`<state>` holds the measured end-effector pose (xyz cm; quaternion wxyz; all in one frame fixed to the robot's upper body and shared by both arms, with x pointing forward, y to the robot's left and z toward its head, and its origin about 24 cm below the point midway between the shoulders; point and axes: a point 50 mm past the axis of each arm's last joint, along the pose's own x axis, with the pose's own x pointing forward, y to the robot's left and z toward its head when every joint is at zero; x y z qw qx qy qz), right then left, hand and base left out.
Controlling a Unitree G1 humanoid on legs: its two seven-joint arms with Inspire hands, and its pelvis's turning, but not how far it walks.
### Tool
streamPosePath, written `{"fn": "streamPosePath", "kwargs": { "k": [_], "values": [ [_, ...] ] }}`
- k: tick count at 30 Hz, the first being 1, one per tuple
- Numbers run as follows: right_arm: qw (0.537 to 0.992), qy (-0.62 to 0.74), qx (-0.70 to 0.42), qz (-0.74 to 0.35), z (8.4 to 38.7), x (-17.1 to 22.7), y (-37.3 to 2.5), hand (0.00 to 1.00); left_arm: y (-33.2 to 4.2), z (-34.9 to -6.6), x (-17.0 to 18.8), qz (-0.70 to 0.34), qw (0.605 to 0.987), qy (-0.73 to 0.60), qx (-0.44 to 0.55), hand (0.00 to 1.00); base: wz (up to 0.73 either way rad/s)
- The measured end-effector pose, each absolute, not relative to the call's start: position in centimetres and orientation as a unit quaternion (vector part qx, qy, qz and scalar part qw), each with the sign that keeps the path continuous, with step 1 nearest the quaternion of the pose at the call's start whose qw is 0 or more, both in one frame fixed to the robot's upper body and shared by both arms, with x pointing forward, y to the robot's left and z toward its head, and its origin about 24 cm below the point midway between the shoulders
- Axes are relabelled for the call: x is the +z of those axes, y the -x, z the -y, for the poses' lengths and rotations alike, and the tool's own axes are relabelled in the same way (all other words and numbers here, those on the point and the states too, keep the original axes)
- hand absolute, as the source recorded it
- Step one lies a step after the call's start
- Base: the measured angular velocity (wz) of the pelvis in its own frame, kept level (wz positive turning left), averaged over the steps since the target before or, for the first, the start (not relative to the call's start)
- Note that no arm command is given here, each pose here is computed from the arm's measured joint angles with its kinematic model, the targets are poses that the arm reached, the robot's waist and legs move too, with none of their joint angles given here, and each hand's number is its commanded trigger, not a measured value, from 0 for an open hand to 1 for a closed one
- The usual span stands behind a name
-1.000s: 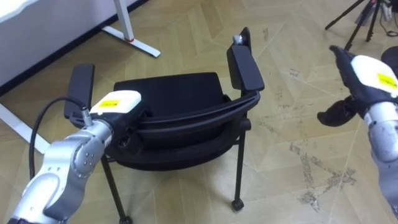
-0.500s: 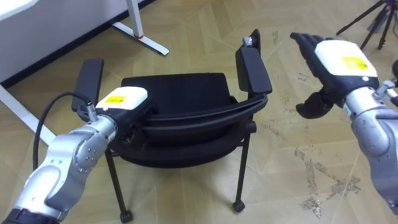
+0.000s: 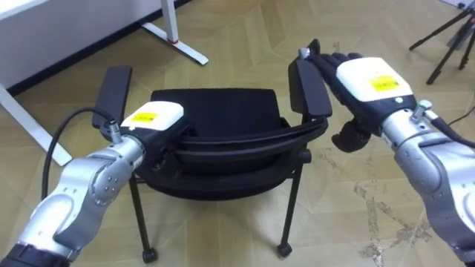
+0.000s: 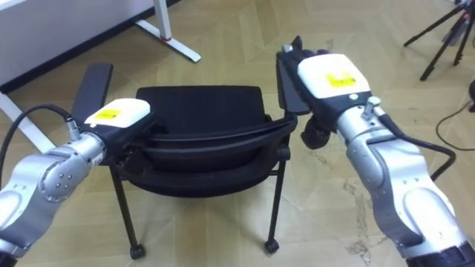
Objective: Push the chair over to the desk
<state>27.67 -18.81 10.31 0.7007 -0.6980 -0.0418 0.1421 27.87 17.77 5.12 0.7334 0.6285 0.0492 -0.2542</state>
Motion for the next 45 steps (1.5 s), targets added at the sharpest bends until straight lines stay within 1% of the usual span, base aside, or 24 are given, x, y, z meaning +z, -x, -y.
{"fn": "streamPosePath", "kwargs": {
  "k": [5, 11, 24, 27, 29, 34, 45],
  "values": [
    [0.694, 0.7, 0.163, 0.047, 18.2, 10.3, -27.7, 0.0, -27.9, -17.5, 5.3, -0.038, 0.732, -0.628, -0.261, 1.0, 0.03],
    [0.697, 0.692, 0.182, 0.05, 17.6, 9.8, -27.6, 0.0, -27.9, -17.3, 5.3, -0.029, 0.732, -0.627, -0.265, 1.0, 0.05],
    [0.692, 0.696, 0.186, 0.044, 17.5, 9.6, -27.5, 0.0, -28.1, -16.7, 5.4, -0.017, 0.729, -0.628, -0.273, 1.0, 0.02],
    [0.692, 0.694, 0.196, 0.034, 17.3, 8.9, -27.5, 0.0, -28.2, -16.6, 5.4, -0.016, 0.728, -0.628, -0.275, 1.0, 0.04],
    [0.692, 0.689, 0.215, 0.007, 17.4, 7.3, -27.5, 0.0, -28.7, -16.1, 5.3, -0.014, 0.726, -0.625, -0.286, 1.0, 0.07],
    [0.682, 0.687, 0.25, -0.033, 17.7, 4.8, -27.3, 0.0, -29.0, -15.8, 5.3, -0.01, 0.73, -0.62, -0.288, 1.0, 0.02],
    [0.683, 0.685, 0.249, -0.051, 17.5, 4.1, -28.4, 0.0, -29.2, -15.8, 4.7, -0.018, 0.736, -0.612, -0.289, 1.0, 0.02]
  ]
}}
